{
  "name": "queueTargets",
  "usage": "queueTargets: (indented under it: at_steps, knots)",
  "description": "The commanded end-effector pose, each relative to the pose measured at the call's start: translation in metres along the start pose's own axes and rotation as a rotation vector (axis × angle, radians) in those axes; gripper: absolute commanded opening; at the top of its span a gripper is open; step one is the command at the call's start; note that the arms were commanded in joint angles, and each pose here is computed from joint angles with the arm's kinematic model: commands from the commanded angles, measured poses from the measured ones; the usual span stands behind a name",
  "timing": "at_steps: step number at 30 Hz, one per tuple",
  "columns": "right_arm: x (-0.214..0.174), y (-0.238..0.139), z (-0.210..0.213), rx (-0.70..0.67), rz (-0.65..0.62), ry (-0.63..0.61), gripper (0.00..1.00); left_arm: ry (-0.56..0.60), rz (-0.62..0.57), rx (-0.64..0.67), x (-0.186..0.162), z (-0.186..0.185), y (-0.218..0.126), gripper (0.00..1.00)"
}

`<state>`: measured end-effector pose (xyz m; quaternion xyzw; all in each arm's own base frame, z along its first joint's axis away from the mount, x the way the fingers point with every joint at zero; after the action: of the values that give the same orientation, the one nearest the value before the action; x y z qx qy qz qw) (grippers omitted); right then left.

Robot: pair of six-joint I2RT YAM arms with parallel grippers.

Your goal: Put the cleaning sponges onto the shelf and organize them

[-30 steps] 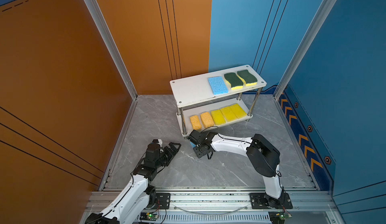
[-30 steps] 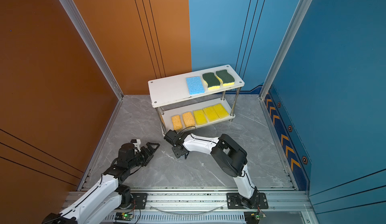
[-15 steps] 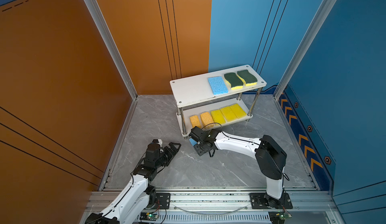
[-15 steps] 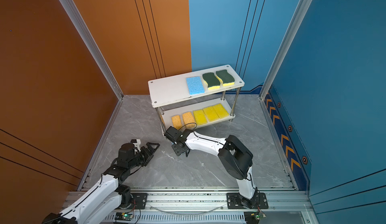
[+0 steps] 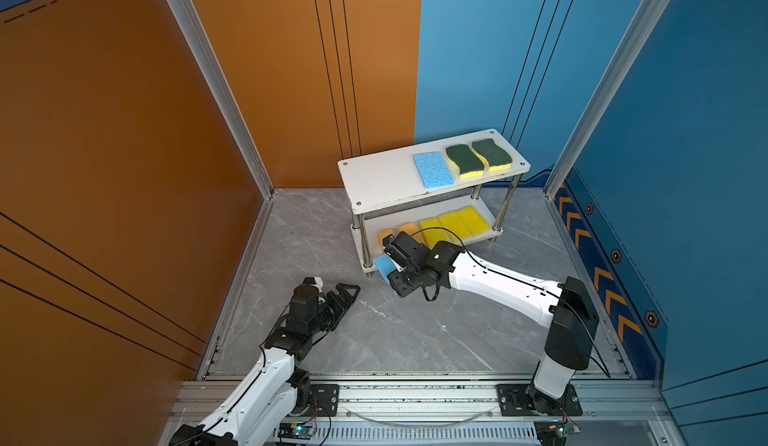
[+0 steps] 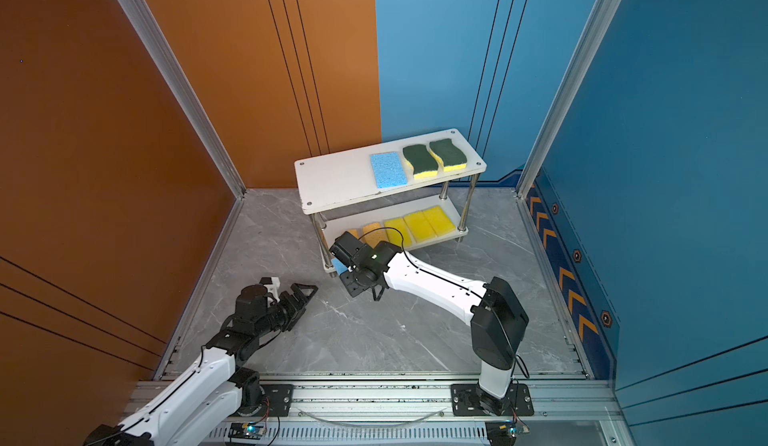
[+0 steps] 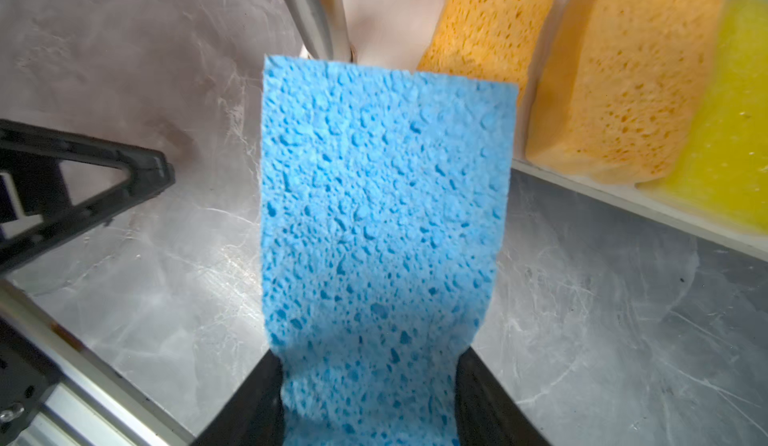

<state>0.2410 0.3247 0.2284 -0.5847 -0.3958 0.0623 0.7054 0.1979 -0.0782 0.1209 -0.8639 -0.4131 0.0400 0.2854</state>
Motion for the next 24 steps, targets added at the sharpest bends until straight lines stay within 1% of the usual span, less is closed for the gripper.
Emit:
queueTargets:
  at_steps: [1,5,12,17,21,22,24]
  knots:
    - [0.005,-0.035,-0.001,0.031,-0.030,-0.025,0.58,0.011,-0.023,-0.017,0.003,-0.003,-0.002,0.98]
    - [0.011,-0.058,-0.004,0.033,-0.090,-0.047,0.58,0.012,-0.026,-0.020,0.003,-0.002,-0.003,0.98]
    - [0.019,-0.091,-0.009,0.036,-0.156,-0.063,0.58,0.007,-0.028,-0.021,0.003,-0.001,-0.004,0.98]
    - [0.030,-0.121,-0.011,0.046,-0.238,-0.073,0.58,0.007,-0.028,-0.022,0.002,0.000,-0.004,0.98]
    - [0.035,-0.137,-0.014,0.033,-0.277,-0.089,0.58,0.006,-0.030,-0.023,0.003,0.000,-0.004,0.98]
    - [0.041,-0.149,-0.014,0.034,-0.313,-0.093,0.58,0.007,-0.029,-0.023,0.003,0.000,-0.004,0.98]
    - [0.046,-0.156,-0.016,0.022,-0.337,-0.098,0.59,0.006,-0.026,-0.023,0.002,0.000,-0.003,0.98]
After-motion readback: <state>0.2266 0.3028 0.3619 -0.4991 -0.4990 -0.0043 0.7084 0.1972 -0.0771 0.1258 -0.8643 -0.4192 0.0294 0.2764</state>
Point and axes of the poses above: each gripper's point midway between its finger pads, its own y axis out along the fingers, its own z axis along the line the jaws close on, x = y × z, the point moved 7 cm from there along -y, back along the fingers, and after that the axes turned 2 degrees about -y, right-handed, at the moved point
